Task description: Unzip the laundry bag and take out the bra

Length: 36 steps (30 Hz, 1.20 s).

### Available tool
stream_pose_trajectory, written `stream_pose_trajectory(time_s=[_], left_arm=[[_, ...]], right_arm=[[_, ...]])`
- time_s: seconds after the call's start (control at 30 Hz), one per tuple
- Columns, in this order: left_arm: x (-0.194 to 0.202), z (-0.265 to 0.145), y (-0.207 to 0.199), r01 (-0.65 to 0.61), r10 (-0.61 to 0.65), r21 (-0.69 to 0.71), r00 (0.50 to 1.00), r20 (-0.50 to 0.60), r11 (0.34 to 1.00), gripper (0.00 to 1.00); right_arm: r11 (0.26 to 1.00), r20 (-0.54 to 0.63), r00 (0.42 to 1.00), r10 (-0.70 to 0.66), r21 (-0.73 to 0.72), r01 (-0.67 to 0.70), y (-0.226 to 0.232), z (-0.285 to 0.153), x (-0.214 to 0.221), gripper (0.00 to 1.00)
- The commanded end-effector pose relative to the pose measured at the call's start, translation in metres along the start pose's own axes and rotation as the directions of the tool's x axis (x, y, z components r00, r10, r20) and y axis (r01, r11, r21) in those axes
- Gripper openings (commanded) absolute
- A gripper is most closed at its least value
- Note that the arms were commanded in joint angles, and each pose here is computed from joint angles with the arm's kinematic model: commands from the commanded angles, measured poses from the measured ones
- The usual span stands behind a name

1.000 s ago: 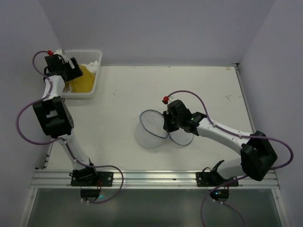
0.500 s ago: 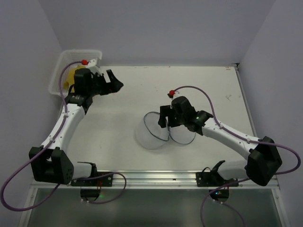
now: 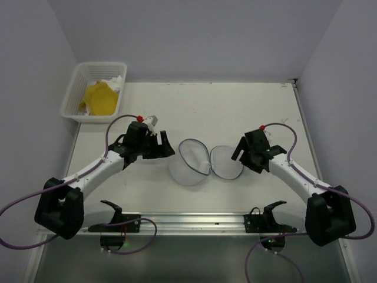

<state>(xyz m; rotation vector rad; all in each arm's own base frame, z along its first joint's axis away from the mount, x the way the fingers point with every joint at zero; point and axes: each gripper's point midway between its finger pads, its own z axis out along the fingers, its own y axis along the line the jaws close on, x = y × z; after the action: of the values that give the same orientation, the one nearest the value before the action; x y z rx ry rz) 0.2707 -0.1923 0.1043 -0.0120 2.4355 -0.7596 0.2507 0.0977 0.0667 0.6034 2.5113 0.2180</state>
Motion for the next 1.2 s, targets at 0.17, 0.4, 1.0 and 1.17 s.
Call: stream_pose_trajectory(time_s=[0.17,0.4,1.0,1.17], left_arm=[[0.028,0.032,0.011,0.021,-0.023,-0.037,0.999,-0.034,0.999,0.79],[0.052,0.056,0.021,0.026,-0.034,-0.094,0.996,-0.082,0.995,0.69],[0.018,0.037,0.035,-0.040,0.049,-0.224,0.998,0.035,0.974,0.25],[-0.004,0.031,0.013,-0.058,0.072,-0.170,0.994,0.077,0.984,0.10]], right_arm=[[0.985,-0.188,0.968,0.167,0.077,-0.155,-0.006,0.023,0.037,0.83],[0.971,-0.239,0.942,0.235,0.105,-0.215,-0.003,0.032,0.048,0.79],[0.985,-0.101,0.981,0.165,0.070,-0.159,0.002,0.010,0.009,0.00],[0.996,0.033,0.999,-0.001,0.092,-0.002,0.007,-0.021,-0.033,0.00]])
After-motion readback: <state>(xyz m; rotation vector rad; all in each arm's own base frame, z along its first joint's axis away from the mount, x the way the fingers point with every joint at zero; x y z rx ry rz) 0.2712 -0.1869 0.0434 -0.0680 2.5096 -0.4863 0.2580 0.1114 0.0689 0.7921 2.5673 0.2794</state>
